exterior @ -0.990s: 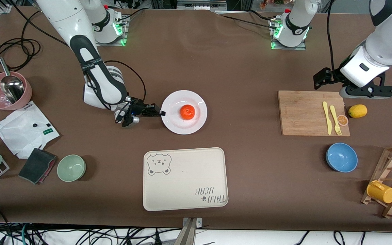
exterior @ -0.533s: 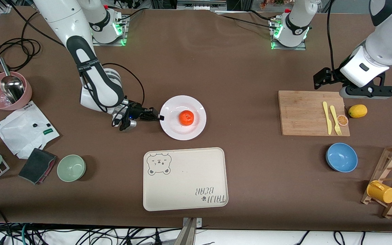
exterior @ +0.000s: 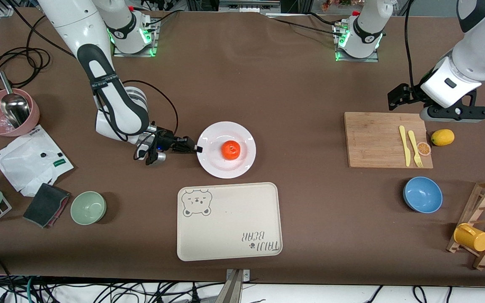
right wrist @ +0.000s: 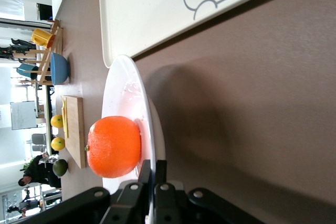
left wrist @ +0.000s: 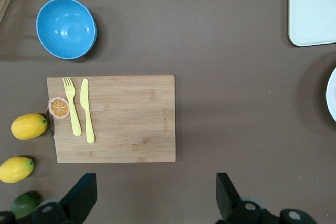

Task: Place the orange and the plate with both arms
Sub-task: 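Slide the plate with the right gripper onto the bear tray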

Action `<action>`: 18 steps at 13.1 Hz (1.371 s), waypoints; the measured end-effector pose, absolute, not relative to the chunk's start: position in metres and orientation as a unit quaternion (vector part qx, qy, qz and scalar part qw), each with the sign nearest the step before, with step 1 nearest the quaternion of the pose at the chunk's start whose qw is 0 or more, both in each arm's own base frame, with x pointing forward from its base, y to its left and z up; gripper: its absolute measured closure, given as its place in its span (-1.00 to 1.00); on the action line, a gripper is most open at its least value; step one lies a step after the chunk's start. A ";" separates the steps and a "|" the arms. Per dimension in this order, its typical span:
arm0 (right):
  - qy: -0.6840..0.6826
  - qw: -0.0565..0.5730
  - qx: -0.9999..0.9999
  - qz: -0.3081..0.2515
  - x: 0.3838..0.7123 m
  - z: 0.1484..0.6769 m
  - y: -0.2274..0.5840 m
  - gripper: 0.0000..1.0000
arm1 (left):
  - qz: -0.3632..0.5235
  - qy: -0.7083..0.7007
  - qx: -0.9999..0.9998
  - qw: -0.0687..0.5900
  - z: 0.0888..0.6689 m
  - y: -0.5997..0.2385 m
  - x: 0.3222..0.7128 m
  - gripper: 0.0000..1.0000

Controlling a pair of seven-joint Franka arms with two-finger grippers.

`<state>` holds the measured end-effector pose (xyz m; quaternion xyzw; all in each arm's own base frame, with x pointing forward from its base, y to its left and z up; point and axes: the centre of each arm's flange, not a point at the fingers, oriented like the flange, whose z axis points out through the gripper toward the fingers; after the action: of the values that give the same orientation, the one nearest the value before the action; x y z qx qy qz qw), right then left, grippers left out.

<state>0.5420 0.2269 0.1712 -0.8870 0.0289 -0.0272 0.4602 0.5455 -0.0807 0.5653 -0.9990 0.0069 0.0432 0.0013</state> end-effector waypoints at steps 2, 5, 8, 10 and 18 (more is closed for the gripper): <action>0.034 0.470 -0.881 -0.030 0.553 0.182 0.230 0.92 | 0.043 0.007 -0.999 0.001 0.565 -0.081 0.546 -1.00; 0.040 0.504 -0.862 -0.036 0.578 0.203 0.215 0.92 | 0.043 0.007 -0.999 0.001 0.565 -0.081 0.545 -1.00; 0.039 0.525 -0.848 -0.054 0.617 0.229 0.162 0.92 | 0.044 0.007 -0.999 0.001 0.565 -0.081 0.545 -1.00; 0.039 0.527 -0.847 -0.057 0.636 0.238 0.151 0.92 | 0.044 0.007 -0.999 0.001 0.565 -0.081 0.545 -1.00; 0.065 0.544 -0.835 -0.059 0.694 0.207 0.149 0.92 | 0.044 0.007 -0.999 0.001 0.566 -0.081 0.546 -1.00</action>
<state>0.6940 0.1490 0.2068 -0.8346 0.0647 -0.0591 0.5438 0.5455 -0.0807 0.5655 -0.9990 0.0070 0.0436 0.0013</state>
